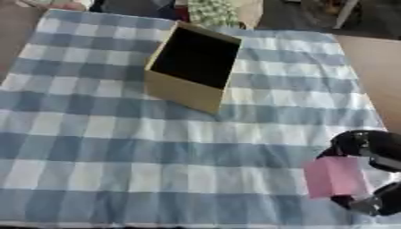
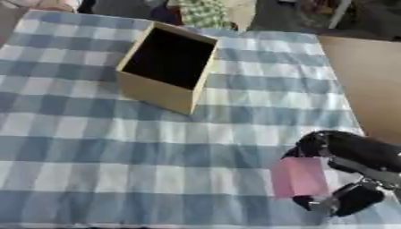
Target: Pick up objects on the table and place them in the box.
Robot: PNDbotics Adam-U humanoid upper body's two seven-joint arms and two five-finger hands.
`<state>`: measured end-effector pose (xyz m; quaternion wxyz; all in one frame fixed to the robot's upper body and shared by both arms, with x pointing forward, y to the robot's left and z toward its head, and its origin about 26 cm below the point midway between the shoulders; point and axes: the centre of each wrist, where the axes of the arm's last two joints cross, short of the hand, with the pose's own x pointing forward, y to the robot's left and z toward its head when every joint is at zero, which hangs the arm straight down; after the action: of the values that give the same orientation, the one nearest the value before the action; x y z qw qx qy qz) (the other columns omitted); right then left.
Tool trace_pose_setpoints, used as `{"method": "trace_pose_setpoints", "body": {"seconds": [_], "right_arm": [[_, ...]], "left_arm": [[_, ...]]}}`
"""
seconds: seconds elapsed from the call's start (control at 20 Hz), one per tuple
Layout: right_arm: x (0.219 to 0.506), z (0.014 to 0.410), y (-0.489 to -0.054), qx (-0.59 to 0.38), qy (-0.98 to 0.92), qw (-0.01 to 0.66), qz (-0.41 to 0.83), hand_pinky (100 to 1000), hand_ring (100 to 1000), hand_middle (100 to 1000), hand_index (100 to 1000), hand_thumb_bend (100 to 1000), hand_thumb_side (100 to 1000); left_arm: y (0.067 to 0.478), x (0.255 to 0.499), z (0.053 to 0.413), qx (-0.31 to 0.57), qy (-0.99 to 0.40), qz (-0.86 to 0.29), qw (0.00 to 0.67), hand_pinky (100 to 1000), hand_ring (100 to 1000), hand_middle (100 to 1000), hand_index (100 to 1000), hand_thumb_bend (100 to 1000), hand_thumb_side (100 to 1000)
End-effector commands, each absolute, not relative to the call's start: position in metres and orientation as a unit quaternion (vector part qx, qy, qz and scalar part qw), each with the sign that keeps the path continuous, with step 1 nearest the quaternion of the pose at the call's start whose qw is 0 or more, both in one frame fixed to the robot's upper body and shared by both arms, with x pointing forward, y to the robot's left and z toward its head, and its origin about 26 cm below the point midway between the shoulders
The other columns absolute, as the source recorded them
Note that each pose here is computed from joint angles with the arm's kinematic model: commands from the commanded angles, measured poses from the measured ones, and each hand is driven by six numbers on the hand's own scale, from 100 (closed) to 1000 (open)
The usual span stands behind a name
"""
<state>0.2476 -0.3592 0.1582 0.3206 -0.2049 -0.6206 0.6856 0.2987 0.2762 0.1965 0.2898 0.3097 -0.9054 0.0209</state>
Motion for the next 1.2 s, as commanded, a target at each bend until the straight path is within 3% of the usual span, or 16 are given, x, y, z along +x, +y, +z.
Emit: {"method": "trace_pose_setpoints", "body": {"seconds": [0.05,0.3,0.45,0.65,0.9,1.2], "right_arm": [[0.255,0.187,-0.360,-0.224,-0.609,0.284,0.706,804,496,408,630,100,276],[0.264,0.210,-0.353,-0.227,-0.601,0.261,0.720,794,495,407,636,100,270],[0.279,0.250,-0.336,-0.241,-0.605,0.197,0.733,776,499,415,640,100,294],[0.286,0.283,-0.319,-0.255,-0.616,0.167,0.726,723,486,403,627,100,279],[0.297,0.315,-0.306,-0.270,-0.632,0.168,0.706,715,477,394,618,100,276],[0.333,0.339,-0.297,-0.268,-0.647,0.171,0.693,725,479,392,617,100,276]], "left_arm": [[0.276,0.297,0.204,0.307,-0.910,0.015,0.277,471,595,572,699,214,884],[0.275,0.297,0.205,0.305,-0.911,0.013,0.277,471,595,572,699,213,883],[0.272,0.298,0.205,0.297,-0.914,0.010,0.278,472,596,573,699,214,882],[0.271,0.298,0.206,0.294,-0.914,0.010,0.278,471,596,573,698,212,883],[0.269,0.299,0.207,0.289,-0.916,0.010,0.277,472,597,573,698,211,882],[0.268,0.299,0.207,0.285,-0.917,0.010,0.279,471,597,573,698,209,883]]}}
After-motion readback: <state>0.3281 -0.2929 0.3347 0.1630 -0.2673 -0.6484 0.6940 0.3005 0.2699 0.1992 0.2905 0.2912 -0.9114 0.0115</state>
